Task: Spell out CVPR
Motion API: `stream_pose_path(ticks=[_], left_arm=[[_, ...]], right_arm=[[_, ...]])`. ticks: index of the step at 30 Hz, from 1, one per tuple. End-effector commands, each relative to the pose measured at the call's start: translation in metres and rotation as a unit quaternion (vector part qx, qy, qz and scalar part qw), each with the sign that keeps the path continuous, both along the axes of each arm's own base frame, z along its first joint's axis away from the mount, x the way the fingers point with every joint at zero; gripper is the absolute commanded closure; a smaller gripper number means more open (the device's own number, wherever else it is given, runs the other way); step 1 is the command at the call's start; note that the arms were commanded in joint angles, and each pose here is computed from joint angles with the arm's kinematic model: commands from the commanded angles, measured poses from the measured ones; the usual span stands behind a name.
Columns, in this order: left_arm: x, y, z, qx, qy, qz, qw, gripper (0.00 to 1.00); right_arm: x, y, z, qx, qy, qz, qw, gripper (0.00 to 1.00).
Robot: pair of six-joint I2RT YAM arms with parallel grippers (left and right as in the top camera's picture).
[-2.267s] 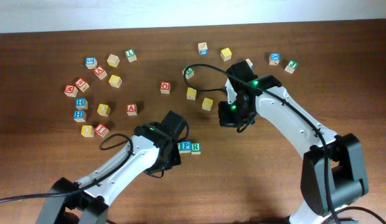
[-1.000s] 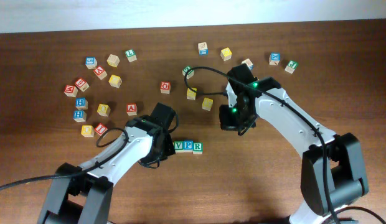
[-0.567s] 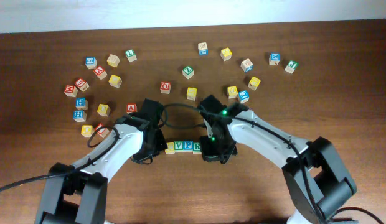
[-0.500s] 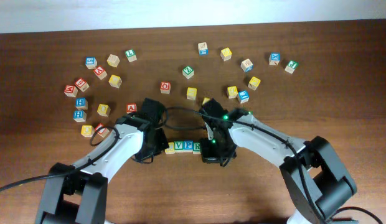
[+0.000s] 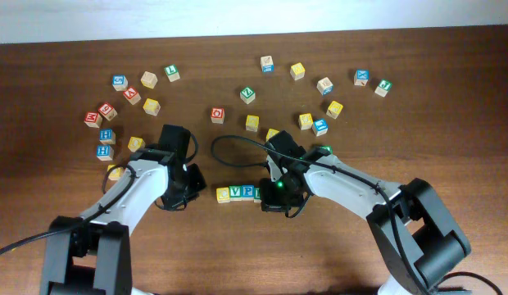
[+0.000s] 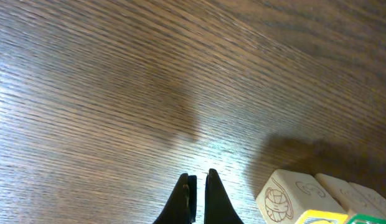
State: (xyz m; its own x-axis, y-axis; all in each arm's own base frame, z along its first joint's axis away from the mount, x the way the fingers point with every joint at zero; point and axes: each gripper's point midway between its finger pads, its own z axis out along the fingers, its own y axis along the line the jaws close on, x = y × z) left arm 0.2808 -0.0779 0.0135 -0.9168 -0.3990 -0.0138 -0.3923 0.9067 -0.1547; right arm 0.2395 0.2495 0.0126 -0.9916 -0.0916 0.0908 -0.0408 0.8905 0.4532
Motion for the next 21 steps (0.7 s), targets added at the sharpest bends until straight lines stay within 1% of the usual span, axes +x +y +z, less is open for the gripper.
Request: stream_pose_path(ticks=[1, 21], left_arm=[[0.0017, -0.0034, 0.0007, -0.011, 0.0, -0.012, 1.0, 1.0], [0.0013, -0.0035, 0.0007, -0.01, -0.001, -0.019, 1.0, 1.0]], right_arm=[[0.0016, 0.0005, -0.0009, 0.003, 0.001, -0.004, 1.0, 0.96], [0.01, 0.006, 0.001, 0.016, -0.018, -0.004, 1.0, 0.96]])
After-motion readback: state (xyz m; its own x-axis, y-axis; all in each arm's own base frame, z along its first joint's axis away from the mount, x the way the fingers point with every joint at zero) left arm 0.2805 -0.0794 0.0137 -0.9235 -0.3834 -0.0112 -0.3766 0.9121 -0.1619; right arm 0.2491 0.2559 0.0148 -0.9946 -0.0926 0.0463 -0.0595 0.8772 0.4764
